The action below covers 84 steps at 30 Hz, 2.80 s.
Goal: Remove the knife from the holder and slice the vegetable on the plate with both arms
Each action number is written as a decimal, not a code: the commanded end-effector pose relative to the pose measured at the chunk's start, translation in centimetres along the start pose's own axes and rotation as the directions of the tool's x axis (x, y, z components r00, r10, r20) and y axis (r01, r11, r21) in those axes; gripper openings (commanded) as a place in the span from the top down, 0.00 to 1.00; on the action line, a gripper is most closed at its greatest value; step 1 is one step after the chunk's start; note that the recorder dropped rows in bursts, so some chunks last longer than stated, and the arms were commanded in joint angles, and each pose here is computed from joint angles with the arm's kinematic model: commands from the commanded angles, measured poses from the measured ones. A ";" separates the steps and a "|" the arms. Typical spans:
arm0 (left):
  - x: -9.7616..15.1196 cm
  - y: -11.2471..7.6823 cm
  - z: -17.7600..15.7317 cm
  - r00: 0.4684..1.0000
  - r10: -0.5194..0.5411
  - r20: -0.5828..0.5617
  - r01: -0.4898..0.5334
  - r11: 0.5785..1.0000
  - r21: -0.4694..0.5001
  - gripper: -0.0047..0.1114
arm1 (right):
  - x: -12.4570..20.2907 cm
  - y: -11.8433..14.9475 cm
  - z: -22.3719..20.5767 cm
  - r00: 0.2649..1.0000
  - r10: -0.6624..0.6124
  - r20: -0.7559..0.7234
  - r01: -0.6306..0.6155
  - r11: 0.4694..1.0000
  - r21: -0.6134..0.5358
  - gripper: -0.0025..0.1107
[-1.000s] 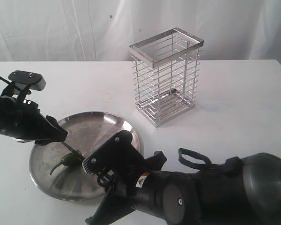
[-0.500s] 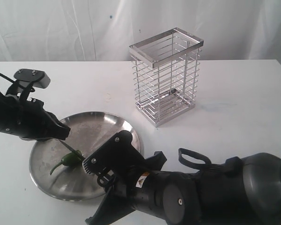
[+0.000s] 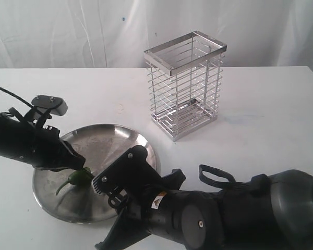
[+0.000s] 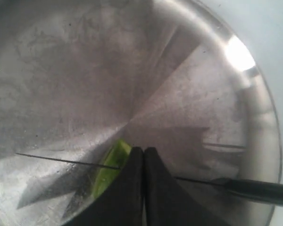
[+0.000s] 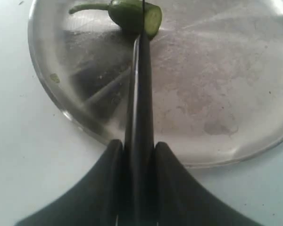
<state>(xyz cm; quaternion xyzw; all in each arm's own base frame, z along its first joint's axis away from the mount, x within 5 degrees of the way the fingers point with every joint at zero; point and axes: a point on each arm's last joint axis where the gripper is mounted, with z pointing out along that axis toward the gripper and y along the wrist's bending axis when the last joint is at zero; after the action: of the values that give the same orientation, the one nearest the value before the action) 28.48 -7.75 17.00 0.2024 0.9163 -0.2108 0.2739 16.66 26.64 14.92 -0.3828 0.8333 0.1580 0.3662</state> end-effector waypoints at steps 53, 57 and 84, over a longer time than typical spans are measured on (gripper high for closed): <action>-2.1 -0.6 -3.2 0.986 0.146 0.076 -0.140 0.988 -0.071 0.92 | 1.1 0.6 0.4 0.996 -0.004 -0.087 0.000 0.999 -0.050 0.98; -1.3 -0.3 -2.7 0.994 0.111 0.021 -0.109 0.991 -0.072 0.84 | 1.1 0.6 0.4 0.996 -0.004 -0.084 0.000 0.999 -0.047 0.98; 0.3 1.0 -0.1 0.998 0.042 -0.049 -0.046 0.995 -0.088 0.84 | 0.0 0.9 2.0 0.997 -0.017 -0.077 0.012 0.998 -0.056 0.98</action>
<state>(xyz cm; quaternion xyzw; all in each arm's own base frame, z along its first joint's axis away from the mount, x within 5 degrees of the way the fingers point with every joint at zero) 28.91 -6.72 16.71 0.2243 0.9245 -0.1483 0.2704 16.76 27.70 13.90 -0.3898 0.8435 0.1645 0.3309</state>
